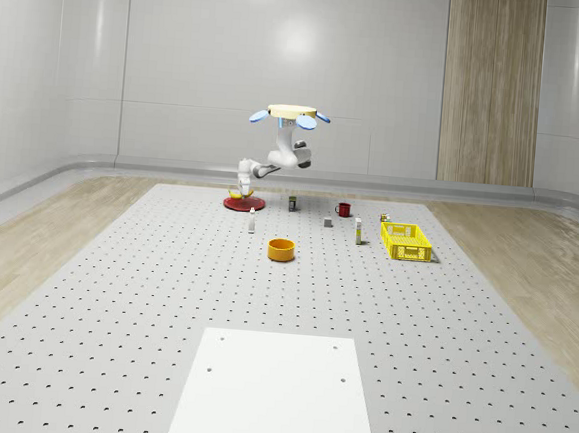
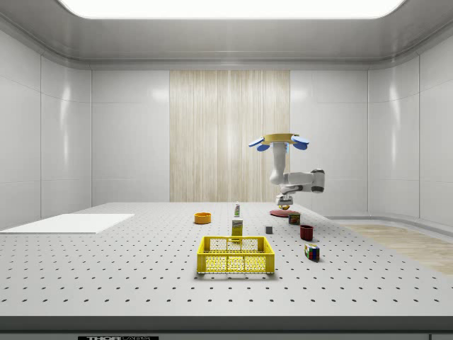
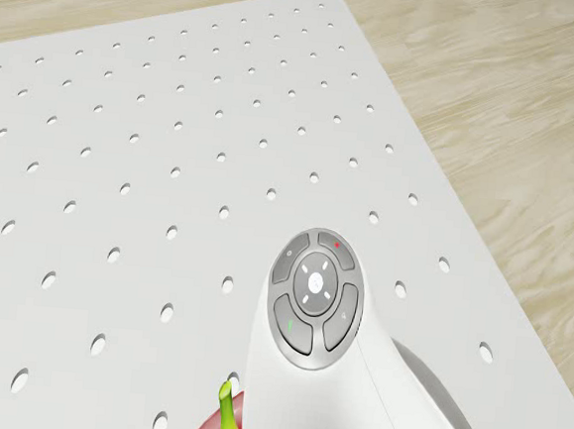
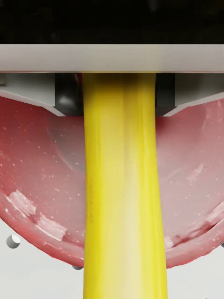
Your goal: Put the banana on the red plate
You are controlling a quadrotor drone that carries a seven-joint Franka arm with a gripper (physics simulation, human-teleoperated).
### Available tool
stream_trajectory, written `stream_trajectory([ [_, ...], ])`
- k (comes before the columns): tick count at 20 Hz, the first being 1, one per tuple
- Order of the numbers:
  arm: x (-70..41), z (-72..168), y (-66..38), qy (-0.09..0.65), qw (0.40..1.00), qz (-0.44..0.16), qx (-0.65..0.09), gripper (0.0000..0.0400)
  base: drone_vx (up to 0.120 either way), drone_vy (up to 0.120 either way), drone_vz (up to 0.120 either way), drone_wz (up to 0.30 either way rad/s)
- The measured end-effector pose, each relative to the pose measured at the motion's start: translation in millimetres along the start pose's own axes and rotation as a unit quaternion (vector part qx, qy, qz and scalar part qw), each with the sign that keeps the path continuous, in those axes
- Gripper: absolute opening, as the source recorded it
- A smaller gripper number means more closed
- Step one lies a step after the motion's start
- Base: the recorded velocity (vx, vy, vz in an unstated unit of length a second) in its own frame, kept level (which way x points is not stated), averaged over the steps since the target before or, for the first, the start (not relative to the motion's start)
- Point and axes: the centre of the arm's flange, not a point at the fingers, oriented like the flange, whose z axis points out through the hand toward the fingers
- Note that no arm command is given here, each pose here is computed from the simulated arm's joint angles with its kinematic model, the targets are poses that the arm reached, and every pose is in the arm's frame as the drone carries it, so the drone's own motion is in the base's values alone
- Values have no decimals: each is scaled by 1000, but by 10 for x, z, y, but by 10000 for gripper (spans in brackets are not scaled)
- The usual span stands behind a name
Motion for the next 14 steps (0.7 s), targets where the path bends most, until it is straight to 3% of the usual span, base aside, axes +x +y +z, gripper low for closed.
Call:
stream_trajectory([
  [4, 15, 24, -10, 0, 1000, 0, 0, 193, 0, 0, 0, 0],
  [9, 137, 35, -70, 0, 1000, 0, 0, 193, 0, 0, 0, 0],
  [10, 155, 36, -79, 0, 1000, 0, 0, 208, 0, 0, 0, 0],
  [12, 181, 38, -94, -1, 1000, -3, 1, 284, 0, 0, 0, 0],
  [14, 198, 39, -103, -2, 1000, -5, 2, 329, 0, 0, 0, 0],
])
